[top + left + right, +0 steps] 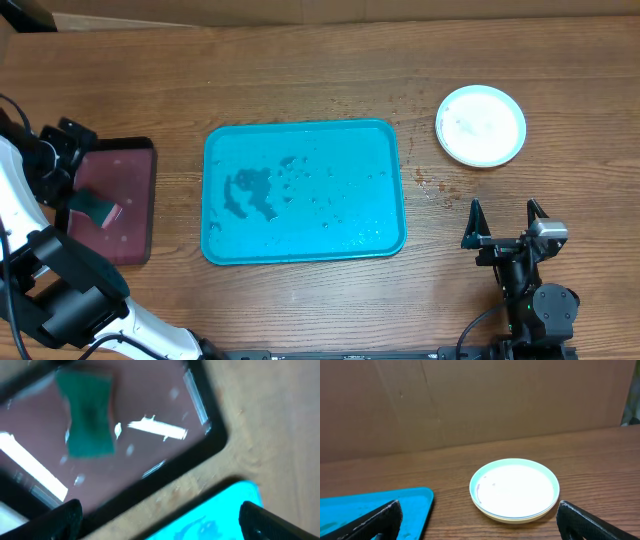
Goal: Clean dirty plates on tray and stack at the side
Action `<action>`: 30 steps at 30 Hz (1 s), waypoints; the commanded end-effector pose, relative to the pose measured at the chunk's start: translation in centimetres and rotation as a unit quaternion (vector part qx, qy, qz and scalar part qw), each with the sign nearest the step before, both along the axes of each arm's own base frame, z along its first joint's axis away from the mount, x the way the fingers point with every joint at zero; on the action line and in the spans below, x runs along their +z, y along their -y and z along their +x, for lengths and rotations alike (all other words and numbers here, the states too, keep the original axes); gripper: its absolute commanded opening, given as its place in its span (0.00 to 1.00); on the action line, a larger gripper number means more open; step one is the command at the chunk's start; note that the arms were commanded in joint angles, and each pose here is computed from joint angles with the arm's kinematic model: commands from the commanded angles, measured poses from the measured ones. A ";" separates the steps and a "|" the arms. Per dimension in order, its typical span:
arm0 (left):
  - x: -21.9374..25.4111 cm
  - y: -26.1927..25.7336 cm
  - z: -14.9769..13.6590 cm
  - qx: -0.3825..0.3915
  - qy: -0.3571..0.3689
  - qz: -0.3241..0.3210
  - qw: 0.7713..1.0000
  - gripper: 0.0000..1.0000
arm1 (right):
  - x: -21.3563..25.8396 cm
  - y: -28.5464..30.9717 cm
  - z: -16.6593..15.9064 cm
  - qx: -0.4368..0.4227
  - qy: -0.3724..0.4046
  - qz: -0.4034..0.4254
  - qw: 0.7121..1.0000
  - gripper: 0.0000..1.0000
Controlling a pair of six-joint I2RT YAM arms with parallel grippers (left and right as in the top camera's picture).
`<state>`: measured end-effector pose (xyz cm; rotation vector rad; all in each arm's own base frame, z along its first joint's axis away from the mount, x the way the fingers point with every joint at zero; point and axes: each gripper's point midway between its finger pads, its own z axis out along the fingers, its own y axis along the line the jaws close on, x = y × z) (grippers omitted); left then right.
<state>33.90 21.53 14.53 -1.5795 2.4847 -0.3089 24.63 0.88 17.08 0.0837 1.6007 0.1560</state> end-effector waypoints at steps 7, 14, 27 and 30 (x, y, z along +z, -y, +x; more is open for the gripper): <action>1.2 3.0 -3.9 -0.034 -0.048 0.035 0.998 1.00 | -0.2 0.0 0.0 -0.002 0.002 -0.002 1.000 1.00; 0.6 6.6 -4.5 -0.099 0.037 0.126 0.986 1.00 | -0.2 0.0 0.0 -0.002 0.002 -0.002 1.000 1.00; -0.3 17.3 -3.6 -0.304 0.280 0.277 0.867 1.00 | -0.2 0.0 0.0 -0.002 0.002 -0.002 1.000 1.00; 0.0 18.3 -4.1 -0.293 0.337 0.293 0.846 1.00 | -0.2 0.0 0.0 -0.002 0.002 -0.002 1.000 1.00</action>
